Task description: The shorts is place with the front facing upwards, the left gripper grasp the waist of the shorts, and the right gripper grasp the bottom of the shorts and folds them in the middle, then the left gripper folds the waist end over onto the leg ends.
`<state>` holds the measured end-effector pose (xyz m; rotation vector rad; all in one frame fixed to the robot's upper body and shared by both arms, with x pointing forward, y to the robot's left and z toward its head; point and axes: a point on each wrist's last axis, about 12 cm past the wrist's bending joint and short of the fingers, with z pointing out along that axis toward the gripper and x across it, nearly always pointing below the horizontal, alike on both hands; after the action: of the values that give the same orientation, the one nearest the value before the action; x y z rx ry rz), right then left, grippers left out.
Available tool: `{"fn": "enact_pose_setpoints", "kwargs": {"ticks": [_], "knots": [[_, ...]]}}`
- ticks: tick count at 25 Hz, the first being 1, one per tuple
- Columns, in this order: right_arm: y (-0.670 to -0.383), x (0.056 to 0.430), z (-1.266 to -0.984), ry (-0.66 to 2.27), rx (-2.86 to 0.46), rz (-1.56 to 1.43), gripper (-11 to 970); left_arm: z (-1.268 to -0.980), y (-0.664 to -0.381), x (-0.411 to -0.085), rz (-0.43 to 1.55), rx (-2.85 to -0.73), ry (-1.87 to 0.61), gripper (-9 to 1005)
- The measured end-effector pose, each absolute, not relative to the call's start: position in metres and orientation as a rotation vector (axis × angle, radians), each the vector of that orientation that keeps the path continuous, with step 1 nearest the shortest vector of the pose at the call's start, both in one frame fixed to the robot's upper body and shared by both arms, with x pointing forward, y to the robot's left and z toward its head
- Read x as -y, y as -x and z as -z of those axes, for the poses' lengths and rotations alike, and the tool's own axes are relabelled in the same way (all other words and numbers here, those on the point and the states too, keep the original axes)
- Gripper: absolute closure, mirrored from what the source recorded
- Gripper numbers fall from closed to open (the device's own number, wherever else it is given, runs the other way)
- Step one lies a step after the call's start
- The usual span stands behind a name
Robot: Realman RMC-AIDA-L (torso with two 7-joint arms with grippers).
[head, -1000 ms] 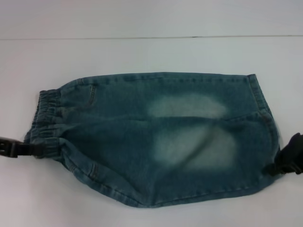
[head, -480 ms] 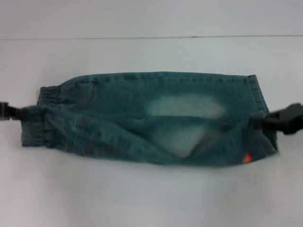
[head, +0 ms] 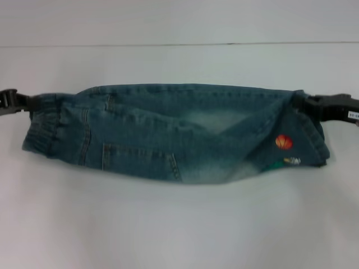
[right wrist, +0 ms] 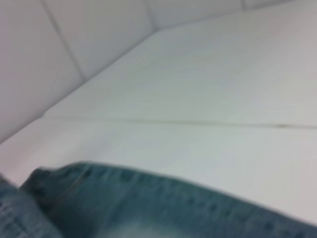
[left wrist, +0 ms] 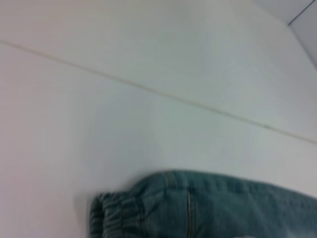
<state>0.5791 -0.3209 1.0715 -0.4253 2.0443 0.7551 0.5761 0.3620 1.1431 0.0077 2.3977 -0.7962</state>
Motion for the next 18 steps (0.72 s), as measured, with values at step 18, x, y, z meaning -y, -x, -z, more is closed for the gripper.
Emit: {"fn": "enact_pose_setpoints", "kwargs": {"ticks": [18], "knots": [[-0.597,0.314,-1.063,0.243,-2.006,-0.639,898,-1.125,-0.589,-0.361,0.726,-2.291,0.143,944]]}}
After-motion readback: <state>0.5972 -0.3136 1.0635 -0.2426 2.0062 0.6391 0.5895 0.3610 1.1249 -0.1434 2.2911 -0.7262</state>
